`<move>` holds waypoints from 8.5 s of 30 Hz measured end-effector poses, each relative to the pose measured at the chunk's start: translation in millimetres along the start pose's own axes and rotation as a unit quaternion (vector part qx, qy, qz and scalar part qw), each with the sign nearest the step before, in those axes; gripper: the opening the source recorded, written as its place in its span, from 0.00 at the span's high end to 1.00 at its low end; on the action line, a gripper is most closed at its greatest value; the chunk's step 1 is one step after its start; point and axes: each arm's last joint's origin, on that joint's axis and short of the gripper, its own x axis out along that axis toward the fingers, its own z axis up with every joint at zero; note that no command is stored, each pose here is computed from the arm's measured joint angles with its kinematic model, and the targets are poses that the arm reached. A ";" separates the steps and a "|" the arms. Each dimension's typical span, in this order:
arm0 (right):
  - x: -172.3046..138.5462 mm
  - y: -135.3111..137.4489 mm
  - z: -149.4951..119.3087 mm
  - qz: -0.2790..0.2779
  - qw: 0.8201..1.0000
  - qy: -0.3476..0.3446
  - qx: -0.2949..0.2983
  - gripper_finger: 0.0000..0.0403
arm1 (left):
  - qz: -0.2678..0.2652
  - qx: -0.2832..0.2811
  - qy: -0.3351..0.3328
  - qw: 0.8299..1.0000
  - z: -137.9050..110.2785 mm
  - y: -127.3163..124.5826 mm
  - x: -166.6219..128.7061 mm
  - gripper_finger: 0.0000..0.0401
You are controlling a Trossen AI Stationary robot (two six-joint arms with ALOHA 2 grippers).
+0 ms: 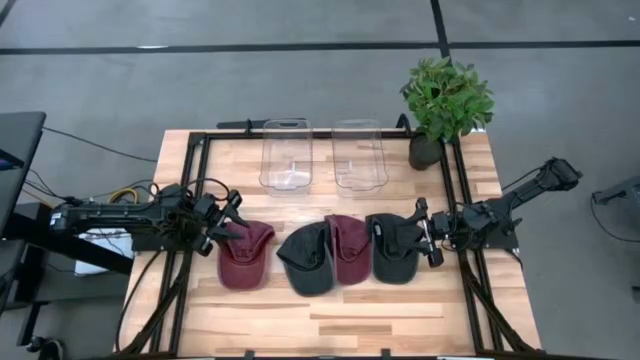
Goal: Pick & Place hat
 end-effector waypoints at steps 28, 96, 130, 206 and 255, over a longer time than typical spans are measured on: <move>0.0 0.0 0.0 0.000 1.000 0.000 0.000 0.38 | 0.000 0.000 0.000 1.000 0.1 0.0 0.0 0.64; -7.6 -5.2 46.0 -0.002 0.976 -0.212 0.058 0.38 | 0.000 0.000 0.000 1.000 0.0 0.0 0.0 0.64; 38.1 26.4 53.6 0.106 0.983 0.071 0.129 0.38 | 0.000 0.000 0.000 1.000 0.0 0.0 0.0 0.64; 44.6 28.0 57.9 -0.299 0.770 0.492 0.273 0.38 | 0.065 -0.031 0.210 0.975 -9.9 26.9 46.0 0.64; 54.3 121.4 -17.9 -0.411 0.751 0.390 0.340 0.38 | 0.083 -0.032 0.207 0.974 -9.1 27.7 45.7 0.64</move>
